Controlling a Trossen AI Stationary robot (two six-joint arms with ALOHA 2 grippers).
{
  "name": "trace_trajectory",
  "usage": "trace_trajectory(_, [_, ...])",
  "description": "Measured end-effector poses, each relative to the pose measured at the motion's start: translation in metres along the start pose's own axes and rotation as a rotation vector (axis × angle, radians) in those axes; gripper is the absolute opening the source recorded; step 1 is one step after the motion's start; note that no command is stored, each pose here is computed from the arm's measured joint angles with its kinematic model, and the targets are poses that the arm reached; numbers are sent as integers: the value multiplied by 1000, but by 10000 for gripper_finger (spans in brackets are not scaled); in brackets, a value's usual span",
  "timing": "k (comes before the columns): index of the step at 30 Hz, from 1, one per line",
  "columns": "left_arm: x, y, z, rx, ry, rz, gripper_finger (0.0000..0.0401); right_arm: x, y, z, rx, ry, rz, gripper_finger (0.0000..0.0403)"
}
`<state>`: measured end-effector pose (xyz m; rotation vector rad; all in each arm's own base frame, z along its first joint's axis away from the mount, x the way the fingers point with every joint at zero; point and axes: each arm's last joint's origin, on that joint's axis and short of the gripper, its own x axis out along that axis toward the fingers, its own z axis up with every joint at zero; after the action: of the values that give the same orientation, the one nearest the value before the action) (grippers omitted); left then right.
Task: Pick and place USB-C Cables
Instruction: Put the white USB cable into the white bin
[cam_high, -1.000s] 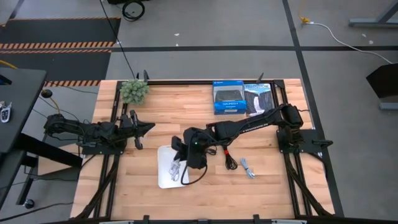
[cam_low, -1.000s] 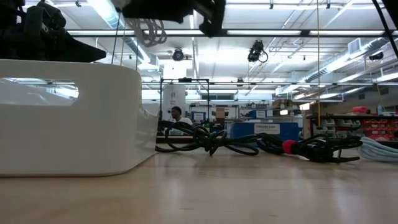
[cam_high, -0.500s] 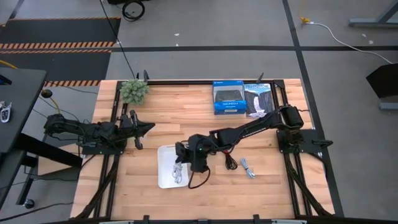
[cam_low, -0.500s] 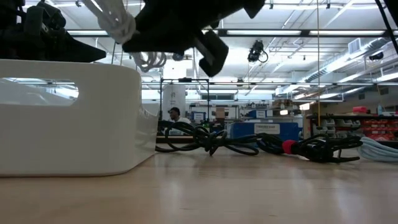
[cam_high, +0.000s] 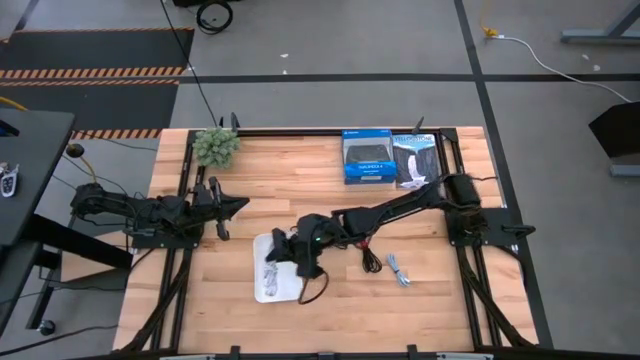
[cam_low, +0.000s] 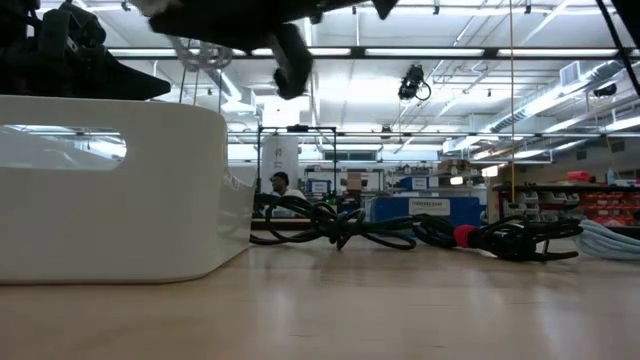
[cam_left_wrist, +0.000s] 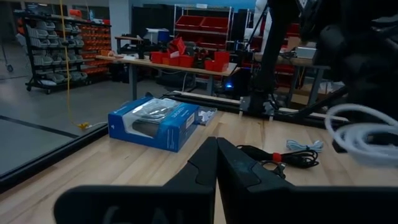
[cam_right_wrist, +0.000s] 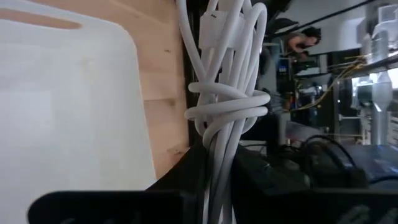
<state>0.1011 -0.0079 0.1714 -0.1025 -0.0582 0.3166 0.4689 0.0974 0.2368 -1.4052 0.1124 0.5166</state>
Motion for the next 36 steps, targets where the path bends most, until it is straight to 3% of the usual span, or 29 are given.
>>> trace_trajectory(6, [0,0,0,-1,-2,0,11,23,-13,0,19,28,-30,55])
trace_trajectory(12, [0,0,-1,3,6,0,11,31,-5,0,28,16,20,55])
trace_trajectory(20, [0,0,-1,4,6,1,11,36,21,-3,104,11,220,57])
trace_trajectory(36, [0,0,-1,3,5,0,11,34,67,-20,193,11,434,57])
